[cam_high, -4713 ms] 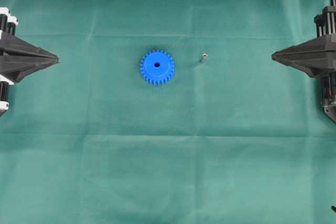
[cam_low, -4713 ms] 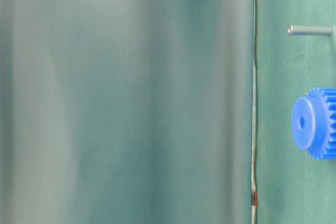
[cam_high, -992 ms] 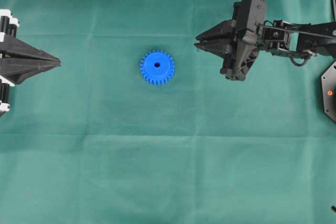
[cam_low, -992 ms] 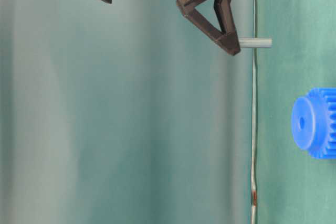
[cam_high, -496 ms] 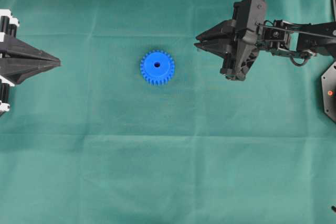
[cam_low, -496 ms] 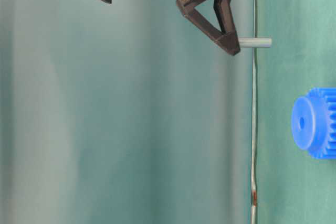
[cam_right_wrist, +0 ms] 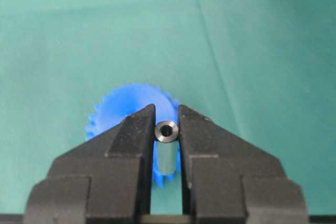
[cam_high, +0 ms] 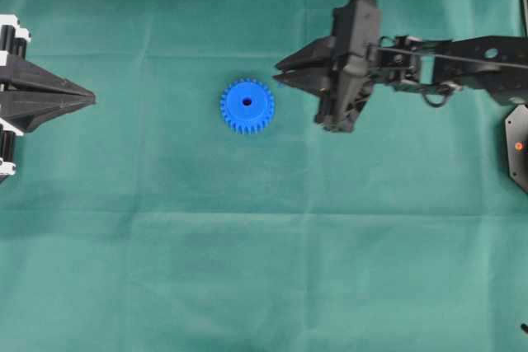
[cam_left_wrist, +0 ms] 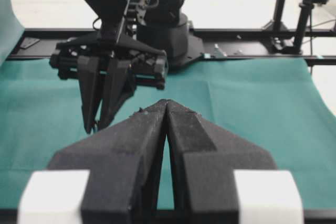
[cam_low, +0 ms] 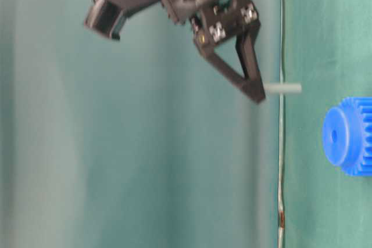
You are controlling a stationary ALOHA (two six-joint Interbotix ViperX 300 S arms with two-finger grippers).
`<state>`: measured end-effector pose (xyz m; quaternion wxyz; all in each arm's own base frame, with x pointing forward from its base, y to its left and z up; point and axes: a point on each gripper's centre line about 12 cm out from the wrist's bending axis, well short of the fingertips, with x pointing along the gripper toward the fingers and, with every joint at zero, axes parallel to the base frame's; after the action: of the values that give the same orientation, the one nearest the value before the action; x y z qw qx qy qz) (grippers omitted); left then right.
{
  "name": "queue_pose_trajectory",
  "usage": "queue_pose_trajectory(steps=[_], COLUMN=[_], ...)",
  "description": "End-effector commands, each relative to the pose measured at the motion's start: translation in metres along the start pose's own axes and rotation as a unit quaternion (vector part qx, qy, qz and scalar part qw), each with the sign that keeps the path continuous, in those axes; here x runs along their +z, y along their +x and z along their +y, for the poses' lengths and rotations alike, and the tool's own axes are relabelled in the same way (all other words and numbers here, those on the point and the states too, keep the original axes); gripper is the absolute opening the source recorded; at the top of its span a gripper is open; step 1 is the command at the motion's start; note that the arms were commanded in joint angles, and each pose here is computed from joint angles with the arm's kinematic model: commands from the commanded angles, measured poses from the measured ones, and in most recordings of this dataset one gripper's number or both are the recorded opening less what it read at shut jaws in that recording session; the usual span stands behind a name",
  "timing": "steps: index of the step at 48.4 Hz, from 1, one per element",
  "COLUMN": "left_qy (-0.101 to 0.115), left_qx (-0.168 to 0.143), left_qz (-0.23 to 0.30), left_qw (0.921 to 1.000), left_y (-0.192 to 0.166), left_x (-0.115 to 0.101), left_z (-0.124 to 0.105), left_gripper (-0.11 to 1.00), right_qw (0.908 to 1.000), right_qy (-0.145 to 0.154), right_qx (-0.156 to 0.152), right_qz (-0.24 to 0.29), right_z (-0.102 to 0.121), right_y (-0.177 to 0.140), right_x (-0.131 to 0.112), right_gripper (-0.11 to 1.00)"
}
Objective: Insert the shaft placed at a random location into the center hole of the medium gear at another random location.
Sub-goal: 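Lift the shaft and carry it left toward the blue gear, then align the held shaft over the gear's center hole and lower it in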
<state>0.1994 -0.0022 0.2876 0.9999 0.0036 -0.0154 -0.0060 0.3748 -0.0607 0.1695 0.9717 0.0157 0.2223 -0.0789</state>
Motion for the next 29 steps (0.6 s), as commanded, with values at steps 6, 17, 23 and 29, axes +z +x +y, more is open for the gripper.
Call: queue_pose_trajectory(steps=[6, 17, 23, 29], left_qy=[0.000, 0.000, 0.000, 0.000], left_qx=[0.001, 0.001, 0.001, 0.001], left_qz=[-0.008, -0.008, -0.008, -0.008], left_qw=[1.0000, 1.0000, 1.0000, 1.0000], left_y=[0.003, 0.003, 0.003, 0.003], left_x=[0.007, 0.007, 0.007, 0.007], left_z=[0.000, 0.000, 0.000, 0.000], left_gripper=[0.00, 0.00, 0.00, 0.00], right_qw=[0.9997, 0.9996, 0.9995, 0.9995], right_qy=[-0.001, -0.003, -0.004, -0.004], right_qx=[0.008, 0.015, 0.016, 0.016], right_qz=[-0.023, -0.025, -0.025, -0.025], right_z=[0.008, 0.015, 0.015, 0.015], right_y=[0.016, 0.031, 0.035, 0.036], right_x=[0.023, 0.028, 0.029, 0.028], right_gripper=[0.13, 0.13, 0.13, 0.13])
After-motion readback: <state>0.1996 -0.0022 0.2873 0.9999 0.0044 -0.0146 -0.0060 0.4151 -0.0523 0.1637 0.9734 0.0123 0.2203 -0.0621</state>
